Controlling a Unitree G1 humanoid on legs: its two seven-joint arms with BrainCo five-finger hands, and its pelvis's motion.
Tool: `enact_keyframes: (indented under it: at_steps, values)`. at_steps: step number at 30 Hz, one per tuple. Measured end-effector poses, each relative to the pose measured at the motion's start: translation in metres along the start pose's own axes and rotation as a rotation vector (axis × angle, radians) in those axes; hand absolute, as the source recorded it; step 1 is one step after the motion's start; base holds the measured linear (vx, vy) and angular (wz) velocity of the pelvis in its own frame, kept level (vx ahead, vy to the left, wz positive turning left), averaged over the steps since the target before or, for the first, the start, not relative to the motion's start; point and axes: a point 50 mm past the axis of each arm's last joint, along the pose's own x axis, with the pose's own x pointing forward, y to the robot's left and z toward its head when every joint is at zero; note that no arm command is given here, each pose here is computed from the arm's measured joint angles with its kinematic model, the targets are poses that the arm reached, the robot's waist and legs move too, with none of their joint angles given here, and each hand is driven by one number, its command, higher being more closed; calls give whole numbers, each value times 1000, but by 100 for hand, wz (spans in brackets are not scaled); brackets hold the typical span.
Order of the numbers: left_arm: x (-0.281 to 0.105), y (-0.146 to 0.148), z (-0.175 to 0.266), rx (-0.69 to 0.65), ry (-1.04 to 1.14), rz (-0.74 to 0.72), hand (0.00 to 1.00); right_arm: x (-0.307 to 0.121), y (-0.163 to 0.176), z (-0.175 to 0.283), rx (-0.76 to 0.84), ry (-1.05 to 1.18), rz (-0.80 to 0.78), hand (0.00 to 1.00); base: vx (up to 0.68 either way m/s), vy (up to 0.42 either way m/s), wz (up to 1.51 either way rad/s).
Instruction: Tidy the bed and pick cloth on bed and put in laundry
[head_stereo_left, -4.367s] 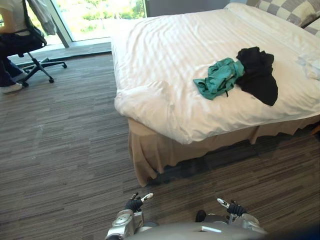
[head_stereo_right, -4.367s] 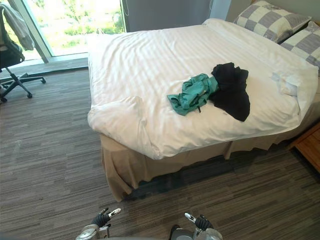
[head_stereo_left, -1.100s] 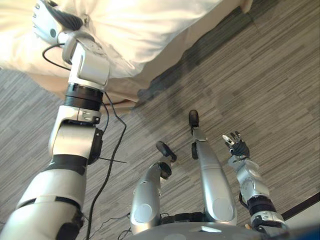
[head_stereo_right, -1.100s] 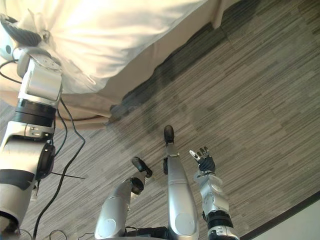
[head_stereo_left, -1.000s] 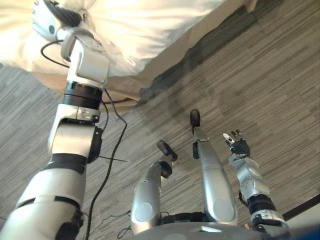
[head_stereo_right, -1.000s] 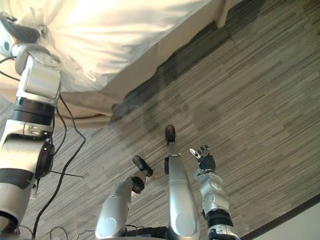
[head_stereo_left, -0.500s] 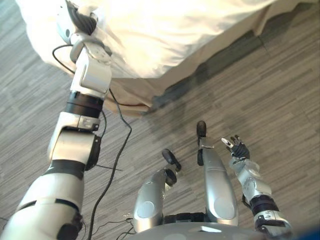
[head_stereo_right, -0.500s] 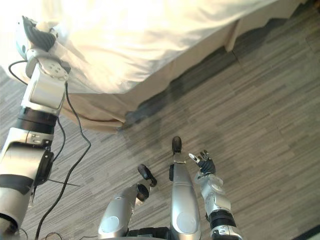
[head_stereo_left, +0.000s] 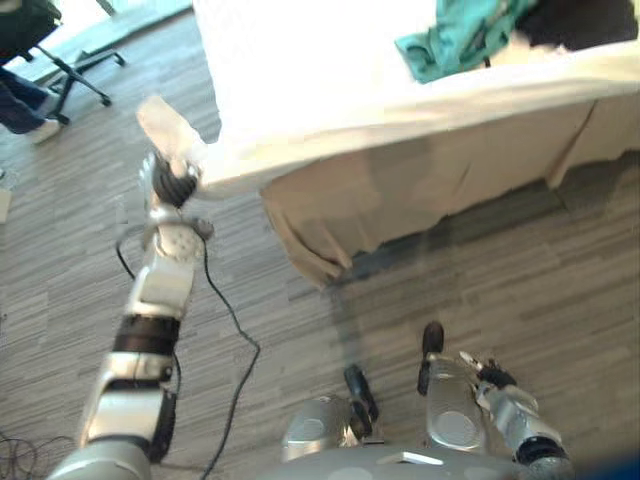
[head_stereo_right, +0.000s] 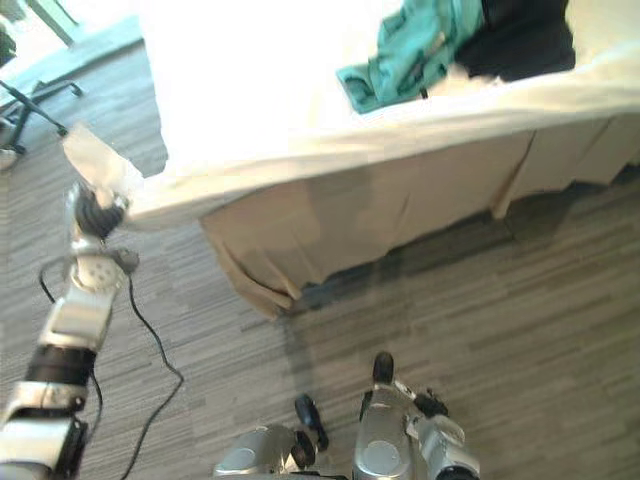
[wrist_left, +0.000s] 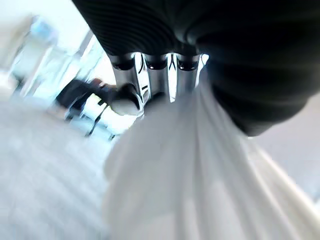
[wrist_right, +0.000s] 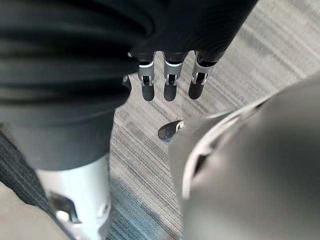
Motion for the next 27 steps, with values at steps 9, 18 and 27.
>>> enact_keyframes:
  at_steps: [9, 18, 27]
  values:
    - [-119, -59, -107, -137, 453, -258, 0, -7, -15, -44, 72, 137, -24, 0, 36, -23, 18]
    - [-249, -52, -203, -38, 1045, -252, 0, -10, -12, -56, 267, 109, -9, 0, -3, 14, 4]
    - [-253, -51, -205, -144, 982, -272, 0, -13, -42, -17, 415, -190, -180, 100, -17, 32, -15]
